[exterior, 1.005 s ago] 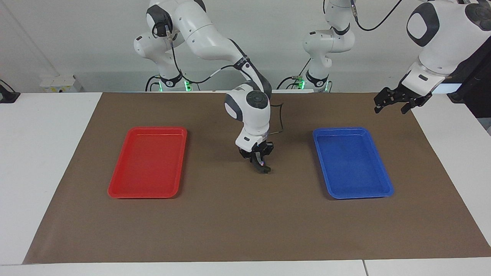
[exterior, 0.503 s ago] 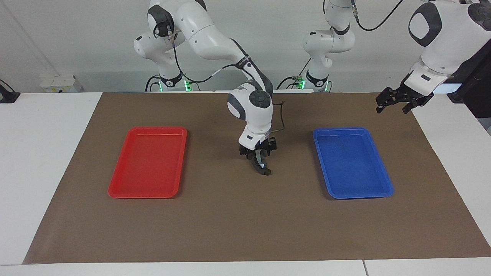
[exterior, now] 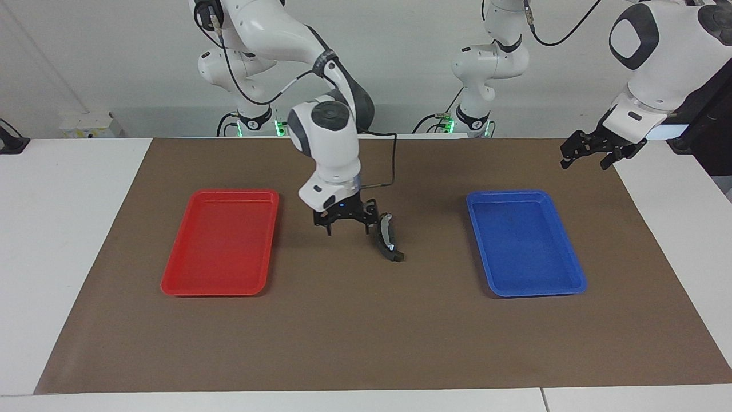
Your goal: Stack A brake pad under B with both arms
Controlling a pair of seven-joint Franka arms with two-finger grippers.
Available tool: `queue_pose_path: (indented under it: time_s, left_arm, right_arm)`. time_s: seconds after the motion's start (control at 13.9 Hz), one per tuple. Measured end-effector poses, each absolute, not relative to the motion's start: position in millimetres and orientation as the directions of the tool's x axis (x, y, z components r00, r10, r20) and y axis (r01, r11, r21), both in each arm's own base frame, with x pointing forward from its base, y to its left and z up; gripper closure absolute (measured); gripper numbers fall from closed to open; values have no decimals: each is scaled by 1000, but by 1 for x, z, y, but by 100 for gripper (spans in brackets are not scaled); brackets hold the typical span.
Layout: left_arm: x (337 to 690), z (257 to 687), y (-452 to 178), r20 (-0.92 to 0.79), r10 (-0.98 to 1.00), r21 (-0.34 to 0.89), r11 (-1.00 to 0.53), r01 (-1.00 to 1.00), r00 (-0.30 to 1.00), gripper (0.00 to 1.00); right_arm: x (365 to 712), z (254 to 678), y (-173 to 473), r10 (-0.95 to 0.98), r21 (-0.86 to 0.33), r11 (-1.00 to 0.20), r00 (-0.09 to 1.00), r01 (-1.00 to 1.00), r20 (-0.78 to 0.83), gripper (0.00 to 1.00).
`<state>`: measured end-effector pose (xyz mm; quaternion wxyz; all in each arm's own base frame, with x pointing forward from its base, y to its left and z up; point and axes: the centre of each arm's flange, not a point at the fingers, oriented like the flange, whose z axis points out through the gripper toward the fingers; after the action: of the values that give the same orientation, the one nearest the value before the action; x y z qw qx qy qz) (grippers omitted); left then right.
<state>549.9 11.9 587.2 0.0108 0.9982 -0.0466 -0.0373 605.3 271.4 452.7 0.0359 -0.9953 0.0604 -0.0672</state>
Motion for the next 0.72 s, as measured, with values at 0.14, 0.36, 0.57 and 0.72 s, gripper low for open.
queue_pose_path:
  time_s: [0.14, 0.36, 0.57, 0.72]
  left_arm:
    - [550, 587, 12, -73, -94, 25, -995, -92, 993, 0]
    - [550, 587, 12, -73, -94, 25, -995, -92, 993, 0]
    - [550, 587, 12, -73, -94, 25, -995, -92, 993, 0]
    - [550, 587, 12, -73, -94, 25, -995, -92, 993, 0]
  right_arm:
    - [611, 476, 230, -168, -59, -985, 976, -162, 137, 0]
    - [613, 497, 178, -225, -9, -974, 966, -225, 125, 0]
    - [611, 528, 106, -254, 15, -966, 961, -257, 111, 0]
    - [599, 551, 64, -240, 30, -969, 967, -244, 88, 0]
